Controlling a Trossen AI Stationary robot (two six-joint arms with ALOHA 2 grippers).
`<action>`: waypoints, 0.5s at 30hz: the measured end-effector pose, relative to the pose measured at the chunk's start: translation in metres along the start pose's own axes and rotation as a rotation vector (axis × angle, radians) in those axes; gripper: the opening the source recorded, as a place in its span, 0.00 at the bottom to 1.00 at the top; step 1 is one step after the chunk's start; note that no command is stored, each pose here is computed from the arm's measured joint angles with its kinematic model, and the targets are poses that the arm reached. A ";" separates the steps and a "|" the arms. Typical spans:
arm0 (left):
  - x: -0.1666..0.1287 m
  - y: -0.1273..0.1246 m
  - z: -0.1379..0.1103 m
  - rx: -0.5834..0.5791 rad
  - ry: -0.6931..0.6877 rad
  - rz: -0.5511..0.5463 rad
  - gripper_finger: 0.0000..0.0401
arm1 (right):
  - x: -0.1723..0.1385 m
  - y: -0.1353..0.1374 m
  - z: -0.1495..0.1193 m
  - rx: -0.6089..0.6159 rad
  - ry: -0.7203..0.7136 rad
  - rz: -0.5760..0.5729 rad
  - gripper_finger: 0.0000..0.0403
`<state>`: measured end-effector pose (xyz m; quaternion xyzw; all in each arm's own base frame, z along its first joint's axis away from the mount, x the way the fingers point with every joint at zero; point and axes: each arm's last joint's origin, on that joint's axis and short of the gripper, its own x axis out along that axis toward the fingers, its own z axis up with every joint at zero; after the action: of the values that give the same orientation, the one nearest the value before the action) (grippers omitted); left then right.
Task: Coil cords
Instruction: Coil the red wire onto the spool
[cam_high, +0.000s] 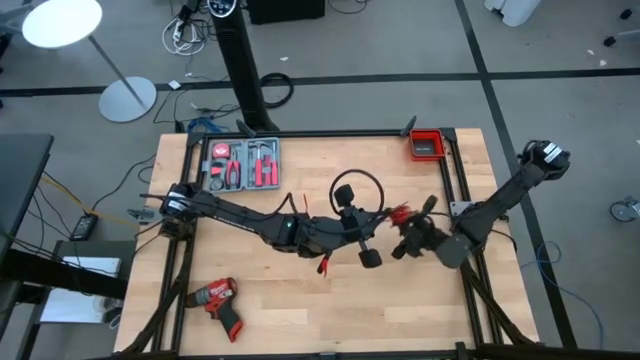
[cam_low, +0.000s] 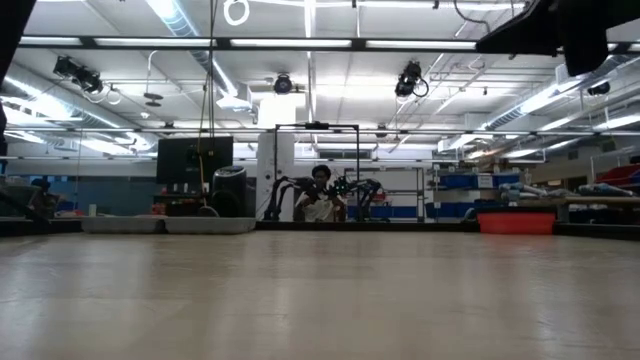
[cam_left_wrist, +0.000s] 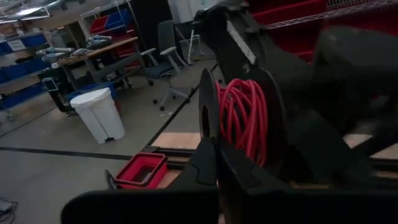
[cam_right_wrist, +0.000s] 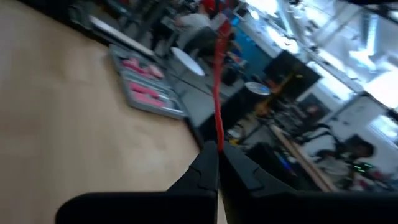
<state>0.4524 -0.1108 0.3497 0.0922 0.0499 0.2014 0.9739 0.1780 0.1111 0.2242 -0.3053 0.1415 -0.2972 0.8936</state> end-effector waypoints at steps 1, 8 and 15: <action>-0.001 -0.002 0.000 0.004 0.004 0.003 0.00 | -0.004 -0.005 0.000 -0.004 0.001 -0.014 0.00; -0.007 -0.008 -0.004 0.032 0.039 0.010 0.00 | -0.034 -0.042 0.002 0.029 -0.017 -0.094 0.00; -0.007 -0.007 -0.008 0.064 0.082 0.065 0.00 | -0.045 -0.065 0.006 0.118 -0.056 -0.044 0.00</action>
<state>0.4477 -0.1182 0.3410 0.1164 0.0931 0.2349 0.9605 0.1165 0.1005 0.2727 -0.2632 0.0917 -0.3161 0.9069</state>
